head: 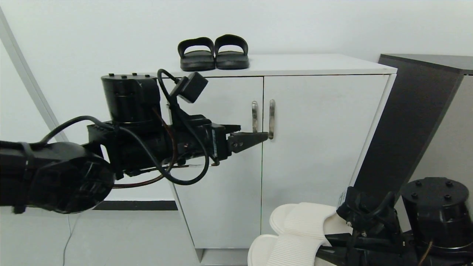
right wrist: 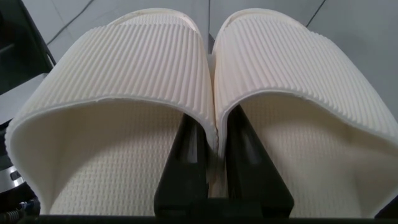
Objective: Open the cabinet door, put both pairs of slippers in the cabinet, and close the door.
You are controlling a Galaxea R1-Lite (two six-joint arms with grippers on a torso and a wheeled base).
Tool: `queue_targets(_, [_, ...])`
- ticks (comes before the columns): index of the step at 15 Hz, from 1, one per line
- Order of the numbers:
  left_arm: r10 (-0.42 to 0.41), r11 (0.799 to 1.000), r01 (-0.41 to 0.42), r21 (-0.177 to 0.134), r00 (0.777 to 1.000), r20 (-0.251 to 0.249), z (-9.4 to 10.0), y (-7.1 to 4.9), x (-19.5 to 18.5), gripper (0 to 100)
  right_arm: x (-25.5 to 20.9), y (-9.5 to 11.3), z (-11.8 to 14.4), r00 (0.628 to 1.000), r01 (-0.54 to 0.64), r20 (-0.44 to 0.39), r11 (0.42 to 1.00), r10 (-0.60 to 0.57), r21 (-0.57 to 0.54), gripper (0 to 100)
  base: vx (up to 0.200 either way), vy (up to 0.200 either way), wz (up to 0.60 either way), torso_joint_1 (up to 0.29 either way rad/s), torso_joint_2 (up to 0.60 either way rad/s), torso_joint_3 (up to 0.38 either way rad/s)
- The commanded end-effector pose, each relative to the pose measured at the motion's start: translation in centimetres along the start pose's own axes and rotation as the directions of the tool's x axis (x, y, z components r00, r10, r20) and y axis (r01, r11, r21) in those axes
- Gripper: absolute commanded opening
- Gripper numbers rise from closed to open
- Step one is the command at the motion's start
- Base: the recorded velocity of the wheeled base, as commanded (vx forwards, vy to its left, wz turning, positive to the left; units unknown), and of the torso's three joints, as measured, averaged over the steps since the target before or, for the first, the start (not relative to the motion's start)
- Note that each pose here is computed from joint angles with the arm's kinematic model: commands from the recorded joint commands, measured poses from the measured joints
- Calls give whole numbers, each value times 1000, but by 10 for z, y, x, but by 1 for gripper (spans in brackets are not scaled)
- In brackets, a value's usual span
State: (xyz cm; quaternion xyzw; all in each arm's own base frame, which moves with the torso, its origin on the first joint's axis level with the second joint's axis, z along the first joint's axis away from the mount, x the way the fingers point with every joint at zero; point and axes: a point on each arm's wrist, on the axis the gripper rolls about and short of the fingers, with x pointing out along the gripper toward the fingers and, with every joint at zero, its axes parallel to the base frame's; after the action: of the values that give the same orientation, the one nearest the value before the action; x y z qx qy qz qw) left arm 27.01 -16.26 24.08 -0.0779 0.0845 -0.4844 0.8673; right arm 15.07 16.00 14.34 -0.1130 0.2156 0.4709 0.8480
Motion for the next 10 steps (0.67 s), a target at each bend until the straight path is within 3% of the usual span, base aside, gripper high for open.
queue_targets(1, [-49, 997, 49, -68, 999, -2, 1, 8, 27, 100, 2, 0, -2, 1000, -4, -10, 1000, 4, 0, 0, 0, 0, 0, 0, 0, 0])
queue_targets(3, [-78, 991, 80, -107, 997, 20, 11, 8, 35, 100, 2, 0, -1, 1000, -6, -8, 1000, 6, 0, 0, 0, 0, 0, 0, 0, 0])
queue_targets(7, [-77, 989, 81, -127, 996, 36, 14, 17, 53, 100, 2, 0, -3, 1000, -6, -16, 1000, 6, 2, 0, 0, 0, 0, 0, 0, 0])
queue_targets(10, [-58, 988, 58, -146, 998, 5, 13, 9, 62, 100, 6, 0, -5, 1000, -7, -25, 1000, 7, 3, 0, 0, 0, 0, 0, 0, 0])
